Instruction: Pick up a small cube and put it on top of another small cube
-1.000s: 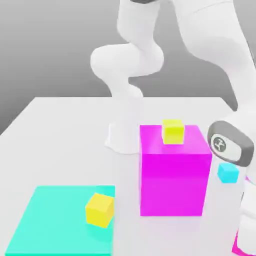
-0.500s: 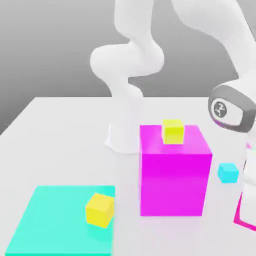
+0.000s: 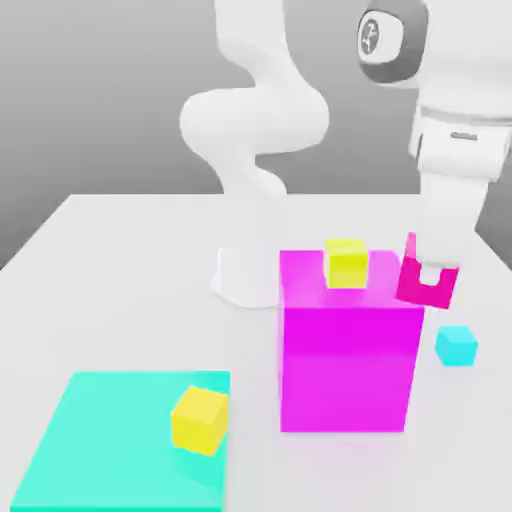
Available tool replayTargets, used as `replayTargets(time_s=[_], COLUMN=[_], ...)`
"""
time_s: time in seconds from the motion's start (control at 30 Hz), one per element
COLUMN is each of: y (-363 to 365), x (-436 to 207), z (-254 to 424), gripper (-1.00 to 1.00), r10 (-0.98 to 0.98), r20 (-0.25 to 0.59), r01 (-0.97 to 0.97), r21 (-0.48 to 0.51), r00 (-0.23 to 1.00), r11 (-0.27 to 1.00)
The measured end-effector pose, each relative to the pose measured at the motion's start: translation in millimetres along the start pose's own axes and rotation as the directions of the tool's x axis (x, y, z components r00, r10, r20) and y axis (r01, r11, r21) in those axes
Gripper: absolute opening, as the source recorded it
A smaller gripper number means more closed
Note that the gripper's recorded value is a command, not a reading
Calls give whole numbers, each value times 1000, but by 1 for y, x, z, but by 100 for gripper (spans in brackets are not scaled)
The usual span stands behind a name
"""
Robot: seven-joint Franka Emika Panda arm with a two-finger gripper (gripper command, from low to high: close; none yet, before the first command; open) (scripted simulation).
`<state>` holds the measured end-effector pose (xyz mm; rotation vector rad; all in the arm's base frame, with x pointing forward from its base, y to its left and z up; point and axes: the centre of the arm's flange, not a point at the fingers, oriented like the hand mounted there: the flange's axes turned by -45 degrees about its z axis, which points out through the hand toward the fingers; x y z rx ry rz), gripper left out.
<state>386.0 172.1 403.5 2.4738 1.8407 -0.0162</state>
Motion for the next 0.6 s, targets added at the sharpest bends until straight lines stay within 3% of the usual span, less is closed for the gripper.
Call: replayTargets(time_s=[0.33, 0.47, 0.5, 0.6], y=[-51, -57, -58, -58], x=[-75, -78, -78, -78], z=[-44, 0, 11, 11], gripper=[-100, -100, 100, 100], r10=[-160, -175, -175, -175], r20=[-44, -50, -50, -51], r01=[161, 176, 177, 177], r21=[31, 35, 35, 35], r00=[986, 983, 983, 983], r11=[986, 984, 984, 984])
